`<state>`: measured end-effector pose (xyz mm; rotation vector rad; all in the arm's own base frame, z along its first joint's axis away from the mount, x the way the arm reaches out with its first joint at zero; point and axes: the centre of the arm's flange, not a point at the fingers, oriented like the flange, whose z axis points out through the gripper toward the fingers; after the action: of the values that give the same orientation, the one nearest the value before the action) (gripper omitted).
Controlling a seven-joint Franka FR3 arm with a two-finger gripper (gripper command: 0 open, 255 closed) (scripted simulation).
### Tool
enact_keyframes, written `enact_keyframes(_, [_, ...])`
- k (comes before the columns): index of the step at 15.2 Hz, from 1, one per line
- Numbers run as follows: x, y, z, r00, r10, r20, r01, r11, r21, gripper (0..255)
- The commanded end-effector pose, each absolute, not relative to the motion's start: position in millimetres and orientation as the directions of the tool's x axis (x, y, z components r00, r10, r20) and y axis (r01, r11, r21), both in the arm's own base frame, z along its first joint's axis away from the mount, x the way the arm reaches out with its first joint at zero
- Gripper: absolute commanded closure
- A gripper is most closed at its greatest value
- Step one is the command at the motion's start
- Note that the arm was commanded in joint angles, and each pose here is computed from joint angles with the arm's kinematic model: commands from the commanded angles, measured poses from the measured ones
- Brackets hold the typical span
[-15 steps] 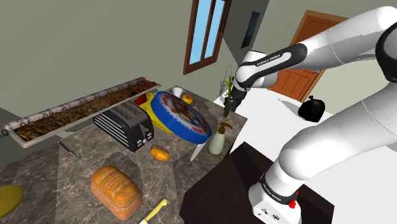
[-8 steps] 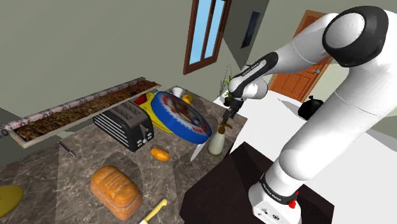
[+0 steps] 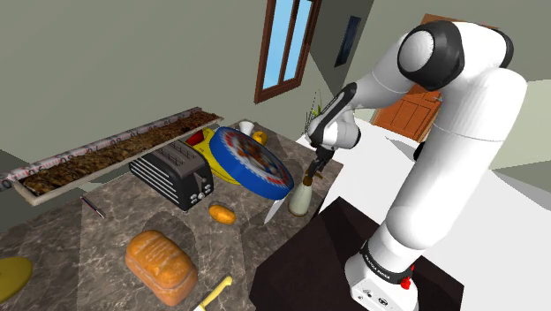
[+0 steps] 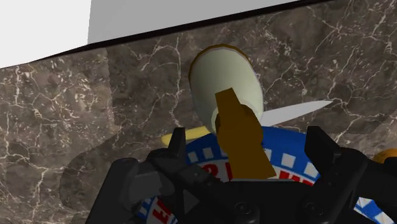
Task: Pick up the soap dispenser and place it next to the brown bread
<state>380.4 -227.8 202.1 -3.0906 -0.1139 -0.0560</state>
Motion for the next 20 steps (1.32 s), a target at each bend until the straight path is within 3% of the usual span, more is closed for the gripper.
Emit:
enact_keyframes(1, [380, -228, 191, 0.997, 0.072, 0.038, 0.074, -0.996, -0.047, 0])
enact_keyframes(11, [381, -227, 177, 0.997, 0.072, 0.038, 0.074, -0.996, -0.047, 0])
enact_keyframes(12, [381, -227, 177, 0.997, 0.072, 0.038, 0.074, -0.996, -0.047, 255])
enact_keyframes(20, [381, -227, 177, 0.997, 0.072, 0.038, 0.074, -0.996, -0.047, 255])
